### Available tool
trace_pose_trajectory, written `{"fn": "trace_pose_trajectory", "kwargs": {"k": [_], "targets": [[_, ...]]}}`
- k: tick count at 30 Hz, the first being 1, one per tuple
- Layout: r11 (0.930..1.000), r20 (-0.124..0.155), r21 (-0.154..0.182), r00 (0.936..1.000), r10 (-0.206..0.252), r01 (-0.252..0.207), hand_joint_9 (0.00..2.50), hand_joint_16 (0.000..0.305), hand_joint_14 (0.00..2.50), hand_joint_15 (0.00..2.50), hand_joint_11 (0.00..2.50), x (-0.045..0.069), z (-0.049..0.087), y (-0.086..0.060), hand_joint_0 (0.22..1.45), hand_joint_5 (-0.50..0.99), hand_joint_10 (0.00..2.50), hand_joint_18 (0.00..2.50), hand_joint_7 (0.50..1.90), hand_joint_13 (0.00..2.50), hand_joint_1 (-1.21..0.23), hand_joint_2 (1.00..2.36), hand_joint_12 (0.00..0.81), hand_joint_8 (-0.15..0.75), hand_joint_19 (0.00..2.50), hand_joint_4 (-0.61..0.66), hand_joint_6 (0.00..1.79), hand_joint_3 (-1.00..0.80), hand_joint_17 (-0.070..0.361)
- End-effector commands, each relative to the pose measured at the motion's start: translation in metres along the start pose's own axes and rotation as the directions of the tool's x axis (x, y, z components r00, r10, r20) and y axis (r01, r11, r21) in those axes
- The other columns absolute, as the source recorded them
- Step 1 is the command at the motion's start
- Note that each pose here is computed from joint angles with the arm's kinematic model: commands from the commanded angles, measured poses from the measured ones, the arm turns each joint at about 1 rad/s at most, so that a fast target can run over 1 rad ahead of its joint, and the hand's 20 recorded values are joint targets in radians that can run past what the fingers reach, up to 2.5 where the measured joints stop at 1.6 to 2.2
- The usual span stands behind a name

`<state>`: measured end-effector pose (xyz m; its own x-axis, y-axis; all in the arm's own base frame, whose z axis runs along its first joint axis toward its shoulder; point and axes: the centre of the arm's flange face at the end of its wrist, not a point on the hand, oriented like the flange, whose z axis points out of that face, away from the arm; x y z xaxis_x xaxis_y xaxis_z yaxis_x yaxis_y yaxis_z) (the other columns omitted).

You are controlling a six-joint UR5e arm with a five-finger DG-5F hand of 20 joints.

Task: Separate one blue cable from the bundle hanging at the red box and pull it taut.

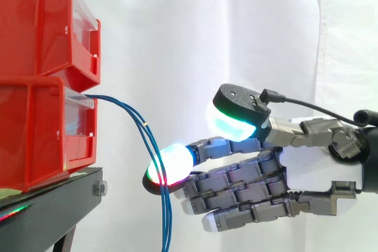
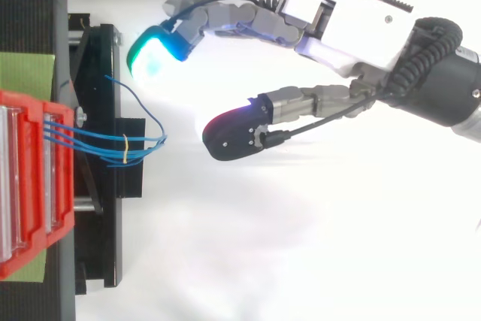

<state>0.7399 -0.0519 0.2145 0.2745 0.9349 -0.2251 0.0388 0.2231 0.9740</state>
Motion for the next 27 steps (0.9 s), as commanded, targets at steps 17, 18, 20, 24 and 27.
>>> {"fn": "trace_pose_trajectory", "kwargs": {"k": [17,18,20,24,27], "targets": [[0.9995,-0.053,0.011,0.9981,0.031,-0.030,0.14,0.041,0.00,0.01,0.00,0.027,0.011,-0.012,0.54,-0.25,0.00,0.09,0.75,0.05,-0.55,1.00,0.297,0.201,0.26,0.15,0.50,-0.50,0.092],[0.9995,-0.055,0.007,0.9980,0.032,-0.031,0.14,0.041,0.00,0.01,0.00,0.028,0.012,-0.010,0.53,-0.25,0.00,0.09,0.75,0.05,-0.55,1.00,0.297,0.203,0.27,0.16,0.50,-0.50,0.092],[0.9994,-0.061,-0.001,0.9976,0.033,-0.033,0.15,0.041,0.00,0.01,0.00,0.030,0.014,-0.006,0.53,-0.24,0.00,0.09,0.75,0.06,-0.55,1.00,0.298,0.204,0.27,0.16,0.50,-0.50,0.092],[0.9991,-0.067,-0.018,0.9970,0.037,-0.038,0.16,0.041,0.00,0.02,0.00,0.038,0.016,0.004,0.53,-0.24,0.00,0.09,0.75,0.06,-0.54,1.00,0.299,0.210,0.26,0.17,0.50,-0.50,0.093],[0.9989,-0.071,-0.022,0.9967,0.039,-0.041,0.20,0.042,0.00,0.00,0.00,0.042,0.016,0.008,0.53,-0.23,0.00,0.14,0.75,0.10,-0.55,1.00,0.302,0.217,0.25,0.20,0.50,-0.50,0.095]]}}
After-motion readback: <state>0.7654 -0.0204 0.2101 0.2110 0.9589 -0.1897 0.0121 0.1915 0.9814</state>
